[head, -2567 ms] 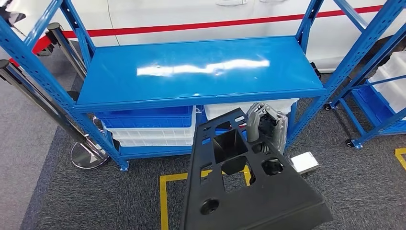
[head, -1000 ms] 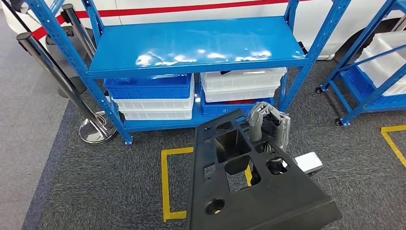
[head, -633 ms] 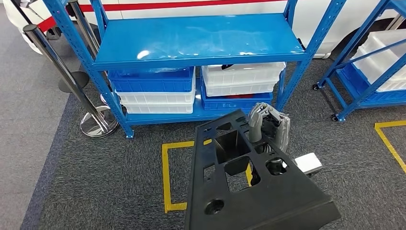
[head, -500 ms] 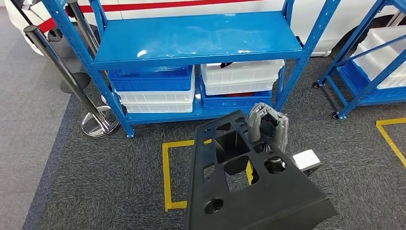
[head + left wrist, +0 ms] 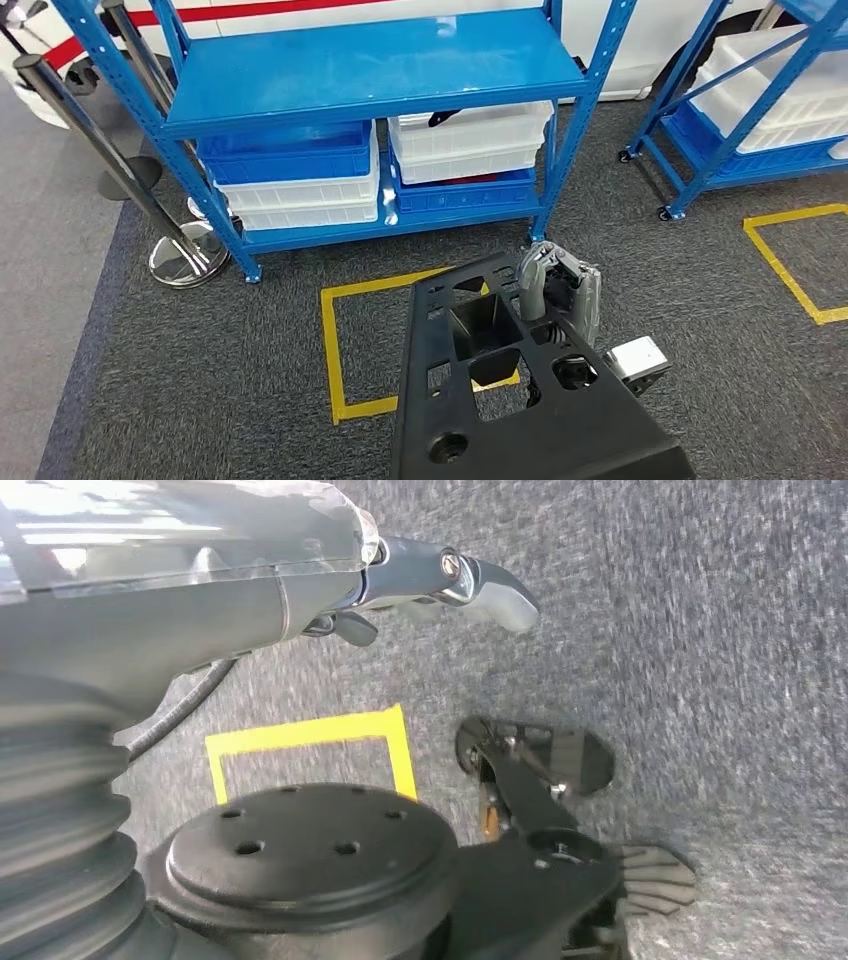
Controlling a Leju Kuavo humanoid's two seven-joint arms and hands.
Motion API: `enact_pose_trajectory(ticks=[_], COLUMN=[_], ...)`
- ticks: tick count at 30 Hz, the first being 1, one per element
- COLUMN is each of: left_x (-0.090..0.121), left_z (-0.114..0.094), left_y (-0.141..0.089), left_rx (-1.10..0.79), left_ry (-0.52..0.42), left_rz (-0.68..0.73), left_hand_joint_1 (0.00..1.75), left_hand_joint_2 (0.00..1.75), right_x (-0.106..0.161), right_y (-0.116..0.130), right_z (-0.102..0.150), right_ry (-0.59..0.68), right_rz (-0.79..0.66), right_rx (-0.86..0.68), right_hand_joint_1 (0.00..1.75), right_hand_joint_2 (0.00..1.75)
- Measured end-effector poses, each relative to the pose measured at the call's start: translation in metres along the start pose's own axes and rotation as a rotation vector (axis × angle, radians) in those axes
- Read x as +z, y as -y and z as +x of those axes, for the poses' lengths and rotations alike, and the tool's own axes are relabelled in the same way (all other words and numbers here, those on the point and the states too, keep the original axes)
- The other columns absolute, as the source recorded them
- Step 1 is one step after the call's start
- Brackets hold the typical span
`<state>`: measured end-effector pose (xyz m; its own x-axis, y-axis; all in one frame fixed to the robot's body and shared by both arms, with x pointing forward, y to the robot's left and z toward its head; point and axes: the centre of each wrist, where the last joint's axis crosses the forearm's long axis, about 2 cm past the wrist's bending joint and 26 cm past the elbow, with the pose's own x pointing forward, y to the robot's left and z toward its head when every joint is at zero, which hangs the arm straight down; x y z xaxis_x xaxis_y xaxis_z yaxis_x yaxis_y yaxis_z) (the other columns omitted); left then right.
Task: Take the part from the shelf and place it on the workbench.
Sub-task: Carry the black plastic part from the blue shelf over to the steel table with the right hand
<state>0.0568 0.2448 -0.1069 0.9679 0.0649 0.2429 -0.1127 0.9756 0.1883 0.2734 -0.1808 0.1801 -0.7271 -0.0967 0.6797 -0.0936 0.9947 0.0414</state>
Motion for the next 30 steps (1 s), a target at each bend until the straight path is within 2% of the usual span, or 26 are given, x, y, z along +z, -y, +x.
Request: enact_pose_trajectory(ticks=[30], left_x=[-0.0015], left_z=[-0.0049], left_y=[-0.0076], left_rx=[0.008], left_ry=[-0.008], left_rz=[0.030], left_hand_joint_1=[0.00], left_hand_joint_2=[1.75], right_x=[0.0015], right_y=[0.0026], right_z=[-0.0011], right_ry=[-0.008], right_rz=[-0.006], right_rx=[-0.012], right_hand_joint_1=[1.64], right_hand_joint_2=[1.75])
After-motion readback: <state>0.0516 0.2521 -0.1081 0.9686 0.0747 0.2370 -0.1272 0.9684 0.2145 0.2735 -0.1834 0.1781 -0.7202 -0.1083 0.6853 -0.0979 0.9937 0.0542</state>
